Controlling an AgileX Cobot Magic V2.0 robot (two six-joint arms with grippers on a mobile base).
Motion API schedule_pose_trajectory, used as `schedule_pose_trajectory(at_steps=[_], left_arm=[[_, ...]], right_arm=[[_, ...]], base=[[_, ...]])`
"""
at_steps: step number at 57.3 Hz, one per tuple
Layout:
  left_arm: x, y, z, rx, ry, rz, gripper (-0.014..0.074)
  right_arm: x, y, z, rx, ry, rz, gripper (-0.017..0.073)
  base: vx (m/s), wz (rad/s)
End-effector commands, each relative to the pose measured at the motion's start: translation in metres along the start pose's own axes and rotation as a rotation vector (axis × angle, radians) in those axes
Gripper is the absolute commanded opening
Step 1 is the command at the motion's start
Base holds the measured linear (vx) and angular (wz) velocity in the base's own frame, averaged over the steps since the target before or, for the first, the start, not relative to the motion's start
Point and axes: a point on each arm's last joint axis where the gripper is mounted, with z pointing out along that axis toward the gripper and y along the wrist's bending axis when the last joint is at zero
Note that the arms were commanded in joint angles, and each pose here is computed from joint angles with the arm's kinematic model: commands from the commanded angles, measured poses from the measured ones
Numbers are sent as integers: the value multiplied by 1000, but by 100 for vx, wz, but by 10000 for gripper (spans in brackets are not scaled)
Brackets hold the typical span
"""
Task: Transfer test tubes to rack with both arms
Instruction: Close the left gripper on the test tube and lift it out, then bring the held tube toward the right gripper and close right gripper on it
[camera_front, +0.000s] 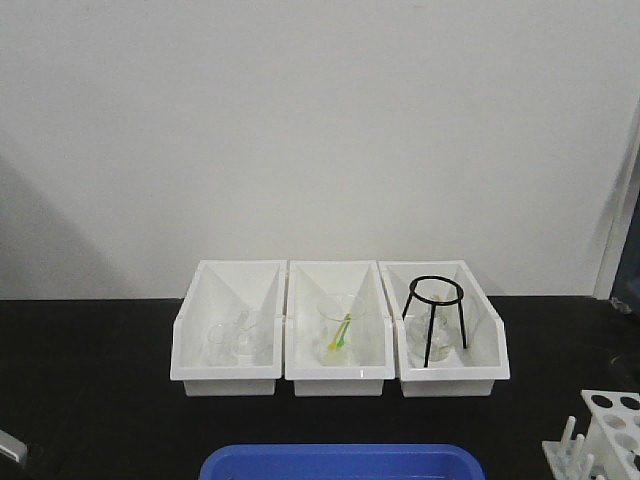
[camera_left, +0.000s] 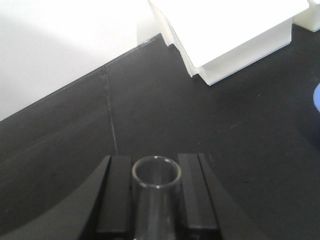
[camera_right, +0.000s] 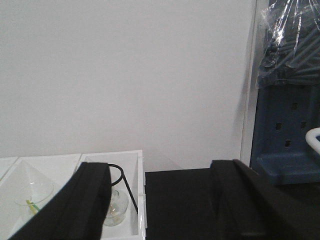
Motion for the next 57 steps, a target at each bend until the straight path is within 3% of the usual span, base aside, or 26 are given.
schedule_pose_trajectory(at_steps=[1,19,31,35,44,52,57], left_arm=[[-25,9,-3,-68,-169,-8,-22],[-64,25,-43,-142,-372,-19,-21],[-108,41,-71,-118,-373,-34,-21],[-124,47,-79,-98,-362,-71,-21],[-163,60,-95,-47,-353,-208,-21],[-188,59,-105,-2,-406,-233,-21],[-198,50,-109,49,-445,-226,-21]], right_arm=[[-20,0,-4,-1,-118,-19,468],[-19,0,-4,-1,-108,-19,468],[-14,0,-3,-1,-59,-19,468],[-11,0,-3,0,-23,-19,468],[-6,2,-3,-8,32,-57,468],[-6,20,-4,-109,24,-147,468],[-5,36,-5,-192,21,-178,468]], base=[[0,0],[0,0],[0,0],[0,0],[0,0],[0,0],[0,0]])
